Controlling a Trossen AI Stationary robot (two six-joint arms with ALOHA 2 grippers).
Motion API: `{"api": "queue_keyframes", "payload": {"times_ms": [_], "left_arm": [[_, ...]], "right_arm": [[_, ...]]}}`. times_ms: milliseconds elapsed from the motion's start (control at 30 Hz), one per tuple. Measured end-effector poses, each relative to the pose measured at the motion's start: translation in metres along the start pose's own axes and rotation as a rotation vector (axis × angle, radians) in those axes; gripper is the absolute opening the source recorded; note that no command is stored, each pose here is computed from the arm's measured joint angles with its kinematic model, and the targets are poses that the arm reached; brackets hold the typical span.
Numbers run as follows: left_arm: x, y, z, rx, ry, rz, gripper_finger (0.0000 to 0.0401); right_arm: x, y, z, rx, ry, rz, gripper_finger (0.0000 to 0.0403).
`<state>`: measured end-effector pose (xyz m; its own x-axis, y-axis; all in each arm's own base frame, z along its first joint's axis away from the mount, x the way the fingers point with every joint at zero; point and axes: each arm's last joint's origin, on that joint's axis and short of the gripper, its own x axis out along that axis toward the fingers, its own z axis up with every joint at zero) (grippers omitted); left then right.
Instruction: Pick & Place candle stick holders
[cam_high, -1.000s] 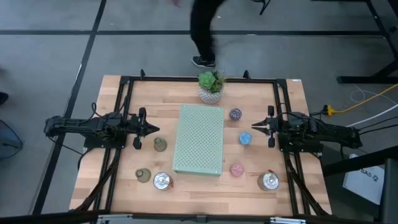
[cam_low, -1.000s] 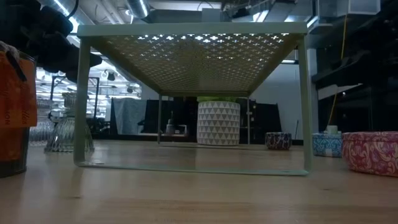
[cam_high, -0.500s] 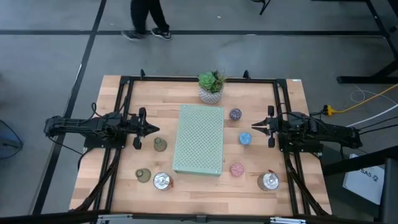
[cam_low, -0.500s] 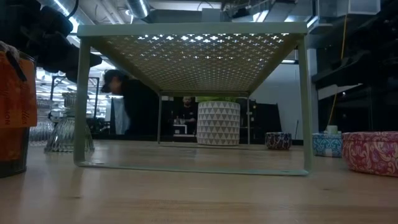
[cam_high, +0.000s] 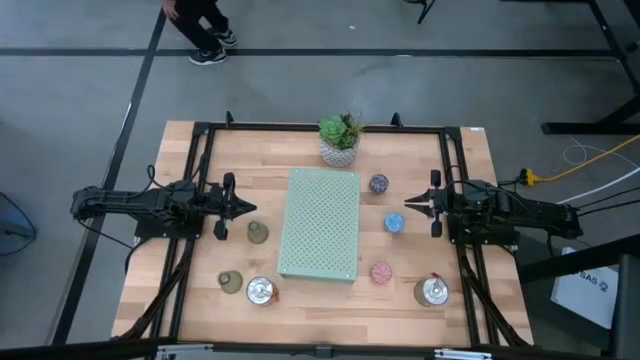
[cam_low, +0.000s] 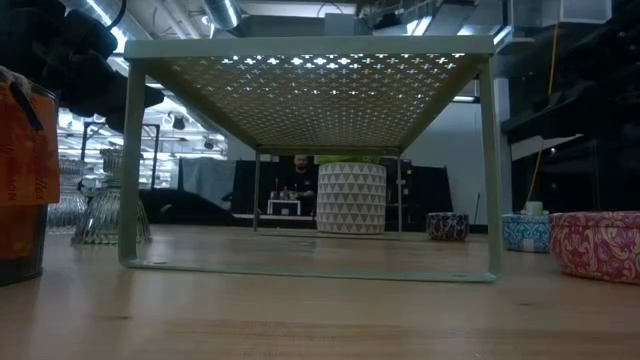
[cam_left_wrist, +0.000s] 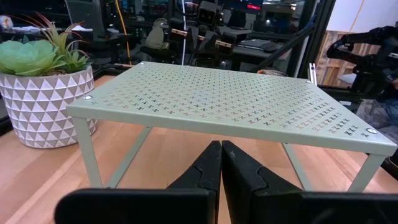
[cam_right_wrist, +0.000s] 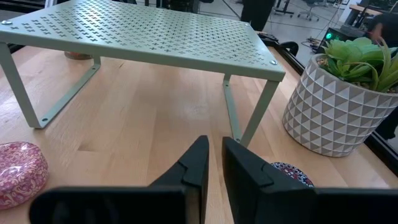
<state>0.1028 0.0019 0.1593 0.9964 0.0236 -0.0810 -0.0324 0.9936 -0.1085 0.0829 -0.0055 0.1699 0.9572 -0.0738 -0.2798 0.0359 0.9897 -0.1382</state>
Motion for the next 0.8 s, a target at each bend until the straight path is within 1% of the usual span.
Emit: {"api": "queue_keyframes", "payload": {"times_ms": [167, 267, 333, 400, 467, 600, 700, 800], "left_arm": [[0.0, 0.0, 0.0, 0.0, 0.0, 0.0, 0.0006], [0.0, 0.0, 0.0, 0.0, 0.0, 0.0, 0.0006], [0.0, 0.0, 0.0, 0.0, 0.0, 0.0, 0.0006], [0.0, 0.0, 0.0, 0.0, 0.0, 0.0, 0.0006], [0.0, 0.0, 0.0, 0.0, 0.0, 0.0, 0.0006], [0.0, 0.0, 0.0, 0.0, 0.0, 0.0, 0.0006], [0.0, 0.0, 0.0, 0.0, 0.0, 0.0, 0.0006], [0.0, 0.0, 0.0, 0.0, 0.0, 0.0, 0.0006]], "right_arm": [[0.0, 0.0, 0.0, -0.003, 0.0, 0.0, 0.0048], [0.0, 0.0, 0.0, -0.075, -0.001, -0.014, 0.0048], [0.0, -0.001, 0.001, -0.096, -0.014, -0.016, 0.0048], [0.0, 0.0, 0.005, -0.051, -0.056, 0.007, 0.0048], [-0.001, 0.001, 0.01, 0.018, -0.113, 0.074, 0.0048], [-0.003, 0.004, 0.023, 0.098, -0.252, 0.224, 0.0048], [-0.006, 0.003, 0.033, 0.203, -0.344, 0.256, 0.0048], [-0.006, 0.002, 0.039, 0.267, -0.389, 0.27, 0.0048]]}}
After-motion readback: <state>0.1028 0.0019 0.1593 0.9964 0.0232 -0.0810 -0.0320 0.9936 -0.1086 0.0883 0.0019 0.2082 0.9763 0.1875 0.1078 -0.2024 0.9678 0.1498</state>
